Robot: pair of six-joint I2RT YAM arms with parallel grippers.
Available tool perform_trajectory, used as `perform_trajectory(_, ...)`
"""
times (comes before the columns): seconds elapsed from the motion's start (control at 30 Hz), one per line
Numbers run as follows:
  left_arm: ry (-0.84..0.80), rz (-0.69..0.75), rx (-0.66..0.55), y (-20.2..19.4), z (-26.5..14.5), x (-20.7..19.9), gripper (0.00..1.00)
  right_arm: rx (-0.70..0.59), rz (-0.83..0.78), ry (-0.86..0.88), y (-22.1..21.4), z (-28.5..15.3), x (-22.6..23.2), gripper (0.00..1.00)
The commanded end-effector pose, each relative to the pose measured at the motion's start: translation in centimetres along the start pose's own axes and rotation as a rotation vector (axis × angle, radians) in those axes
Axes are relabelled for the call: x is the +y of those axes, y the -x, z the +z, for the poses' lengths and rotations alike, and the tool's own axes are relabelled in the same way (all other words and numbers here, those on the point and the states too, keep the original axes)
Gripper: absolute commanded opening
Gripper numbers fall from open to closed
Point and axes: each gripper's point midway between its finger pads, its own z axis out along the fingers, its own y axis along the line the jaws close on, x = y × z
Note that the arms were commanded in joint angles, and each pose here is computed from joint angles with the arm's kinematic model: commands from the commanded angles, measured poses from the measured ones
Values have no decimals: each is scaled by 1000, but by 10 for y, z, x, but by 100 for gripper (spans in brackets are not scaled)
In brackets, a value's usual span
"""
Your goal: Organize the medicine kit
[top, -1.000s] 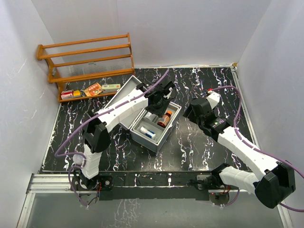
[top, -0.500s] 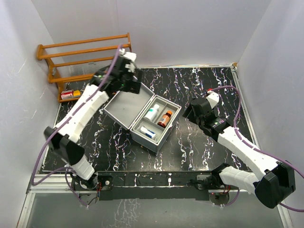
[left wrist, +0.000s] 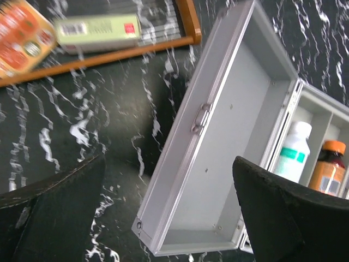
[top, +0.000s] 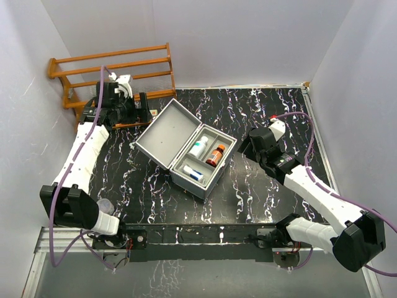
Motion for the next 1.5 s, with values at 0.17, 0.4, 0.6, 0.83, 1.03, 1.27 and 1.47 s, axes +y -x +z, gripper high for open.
perform_trajectory(0.17,-374,-183,97,-36,1,-23,99,-31,32,24,7,6,8,57)
perform_trajectory(0.4,-438,-259,174,-56,11,-25,99,-22,40,41,3,9,11,57)
perform_trajectory(0.6,-474,-278,226,-66,18,-27,99,-26,37,42,4,9,11,57)
perform_trajectory(0.83,-525,-279,226,-61,9,-36,93,-27,38,46,5,8,11,57)
perform_trajectory(1.03,-613,-289,164,-35,-16,-54,86,-29,39,50,5,7,12,57)
perform_trajectory(1.27,-770,-327,102,-21,-57,-87,82,-31,45,59,6,6,14,57)
perform_trajectory(1.47,-846,-307,131,-26,-74,-118,80,-34,49,63,8,5,15,57)
